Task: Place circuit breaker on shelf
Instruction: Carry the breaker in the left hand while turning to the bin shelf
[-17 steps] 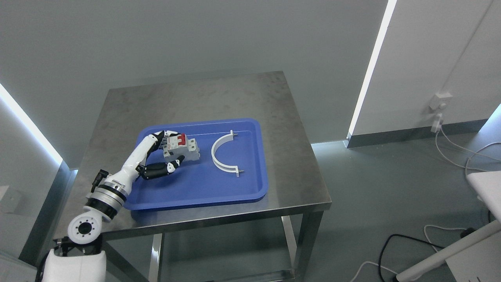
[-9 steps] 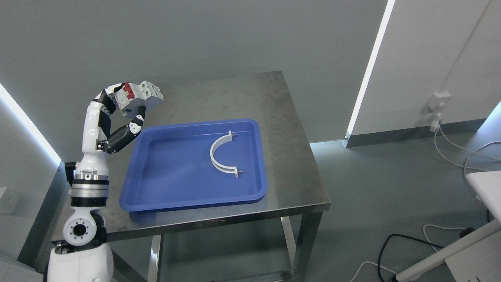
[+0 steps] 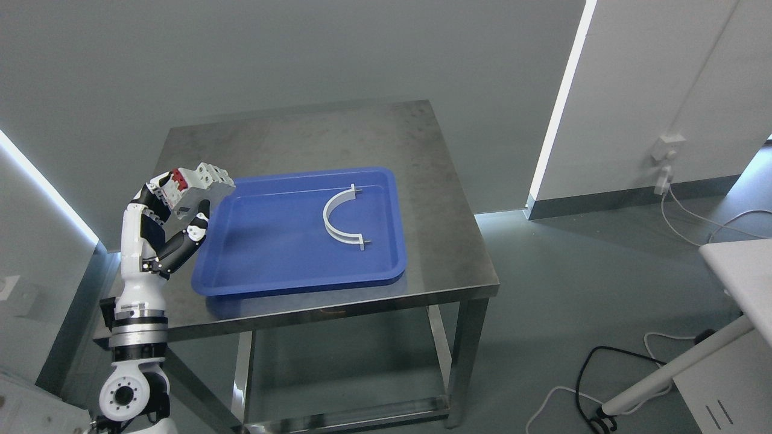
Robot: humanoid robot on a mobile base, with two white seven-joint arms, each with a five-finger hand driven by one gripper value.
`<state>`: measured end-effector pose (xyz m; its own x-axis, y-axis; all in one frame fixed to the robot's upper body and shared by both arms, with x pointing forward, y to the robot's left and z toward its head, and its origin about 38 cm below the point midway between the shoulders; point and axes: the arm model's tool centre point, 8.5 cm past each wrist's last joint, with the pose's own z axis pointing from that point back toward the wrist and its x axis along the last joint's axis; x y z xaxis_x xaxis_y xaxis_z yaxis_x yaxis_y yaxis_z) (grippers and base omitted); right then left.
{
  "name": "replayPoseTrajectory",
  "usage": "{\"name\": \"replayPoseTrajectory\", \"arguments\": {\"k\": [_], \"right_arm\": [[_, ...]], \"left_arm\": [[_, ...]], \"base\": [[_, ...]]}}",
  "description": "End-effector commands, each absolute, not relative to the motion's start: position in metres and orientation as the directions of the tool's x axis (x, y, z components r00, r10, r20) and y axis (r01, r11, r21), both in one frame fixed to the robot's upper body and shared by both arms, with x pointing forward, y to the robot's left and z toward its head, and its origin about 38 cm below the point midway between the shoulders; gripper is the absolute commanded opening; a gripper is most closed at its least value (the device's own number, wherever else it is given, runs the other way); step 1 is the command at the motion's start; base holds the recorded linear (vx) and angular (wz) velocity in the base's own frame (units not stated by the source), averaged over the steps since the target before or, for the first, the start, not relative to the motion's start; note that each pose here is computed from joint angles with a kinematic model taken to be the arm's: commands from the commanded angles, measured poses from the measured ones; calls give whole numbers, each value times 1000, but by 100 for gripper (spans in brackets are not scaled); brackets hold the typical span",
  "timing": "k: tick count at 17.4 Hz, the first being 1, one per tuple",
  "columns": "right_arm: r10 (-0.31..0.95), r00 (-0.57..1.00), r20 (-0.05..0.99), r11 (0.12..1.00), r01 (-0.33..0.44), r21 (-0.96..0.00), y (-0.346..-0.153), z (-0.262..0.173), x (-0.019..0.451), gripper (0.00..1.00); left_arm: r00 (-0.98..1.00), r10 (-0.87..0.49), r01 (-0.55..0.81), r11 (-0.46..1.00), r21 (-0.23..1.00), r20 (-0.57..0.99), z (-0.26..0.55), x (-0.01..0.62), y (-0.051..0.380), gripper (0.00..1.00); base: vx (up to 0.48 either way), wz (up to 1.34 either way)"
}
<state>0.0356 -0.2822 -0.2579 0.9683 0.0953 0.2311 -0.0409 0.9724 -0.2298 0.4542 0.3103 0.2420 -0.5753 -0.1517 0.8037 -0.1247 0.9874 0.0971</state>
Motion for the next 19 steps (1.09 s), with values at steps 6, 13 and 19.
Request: {"name": "replayPoseTrajectory", "arguments": {"k": [6,13,19], "right_arm": [[103,993,64,965,-84,-247,-293,-259,19,100],[103,993,64,965,-84,-247,-293,-259,19,100],[103,993,64,965,-84,-247,-293,-259,19,100]], "left_arm": [[-634,-171,-163,983,87,754,269,429,323,4],[-618,-189,-190,978,89,763,262,420,337,4],[-600,-204,-208,973,95,774,254,413,351,4]], "base": [[-206,27],[-234,-144],[-281,11]]}}
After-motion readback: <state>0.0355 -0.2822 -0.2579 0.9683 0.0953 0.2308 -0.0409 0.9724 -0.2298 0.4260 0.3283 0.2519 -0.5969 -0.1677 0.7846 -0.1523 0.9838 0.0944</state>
